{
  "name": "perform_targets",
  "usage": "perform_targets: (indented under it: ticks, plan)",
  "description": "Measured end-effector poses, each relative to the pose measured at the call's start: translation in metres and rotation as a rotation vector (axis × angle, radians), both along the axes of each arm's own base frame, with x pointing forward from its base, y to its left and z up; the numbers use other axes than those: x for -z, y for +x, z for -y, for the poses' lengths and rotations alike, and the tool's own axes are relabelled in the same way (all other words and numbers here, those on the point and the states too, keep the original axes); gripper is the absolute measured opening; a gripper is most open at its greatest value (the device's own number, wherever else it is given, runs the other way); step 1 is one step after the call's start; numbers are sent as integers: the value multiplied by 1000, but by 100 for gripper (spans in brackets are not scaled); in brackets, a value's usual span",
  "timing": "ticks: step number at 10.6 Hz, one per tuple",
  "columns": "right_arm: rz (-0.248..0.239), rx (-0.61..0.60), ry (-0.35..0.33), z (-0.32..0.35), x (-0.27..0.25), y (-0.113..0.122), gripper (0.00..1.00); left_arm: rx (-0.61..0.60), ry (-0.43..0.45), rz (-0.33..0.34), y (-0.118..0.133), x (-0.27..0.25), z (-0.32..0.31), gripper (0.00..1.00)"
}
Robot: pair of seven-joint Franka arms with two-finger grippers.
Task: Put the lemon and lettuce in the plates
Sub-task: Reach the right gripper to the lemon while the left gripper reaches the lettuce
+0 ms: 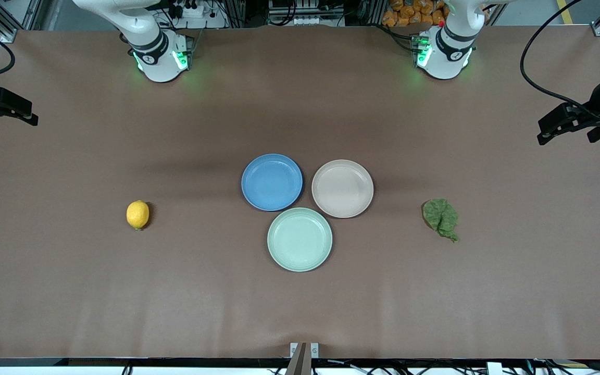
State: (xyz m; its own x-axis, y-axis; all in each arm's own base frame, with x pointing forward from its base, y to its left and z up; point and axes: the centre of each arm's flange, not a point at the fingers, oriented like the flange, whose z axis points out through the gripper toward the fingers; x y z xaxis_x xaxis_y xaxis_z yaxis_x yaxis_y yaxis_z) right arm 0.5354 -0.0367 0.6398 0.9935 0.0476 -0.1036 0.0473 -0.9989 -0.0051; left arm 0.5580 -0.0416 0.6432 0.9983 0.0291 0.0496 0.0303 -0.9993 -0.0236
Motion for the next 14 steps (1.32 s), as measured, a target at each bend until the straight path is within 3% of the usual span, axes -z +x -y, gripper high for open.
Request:
perform_targets:
  ticks: [3, 6, 10, 14]
  plan:
    - [0, 0, 0, 0, 0, 0, 100, 5, 1, -2, 0, 1, 0, 100]
    - [-1, 0, 0, 0, 1, 0, 100, 9, 0, -49, 11, 26, -1, 100]
    - [-17, 1, -1, 0, 9, 4, 100, 19, -8, -101, 45, 123, 2, 100]
    - [-112, -20, -14, -15, 94, 43, 100, 37, -21, -181, 67, 233, 12, 100]
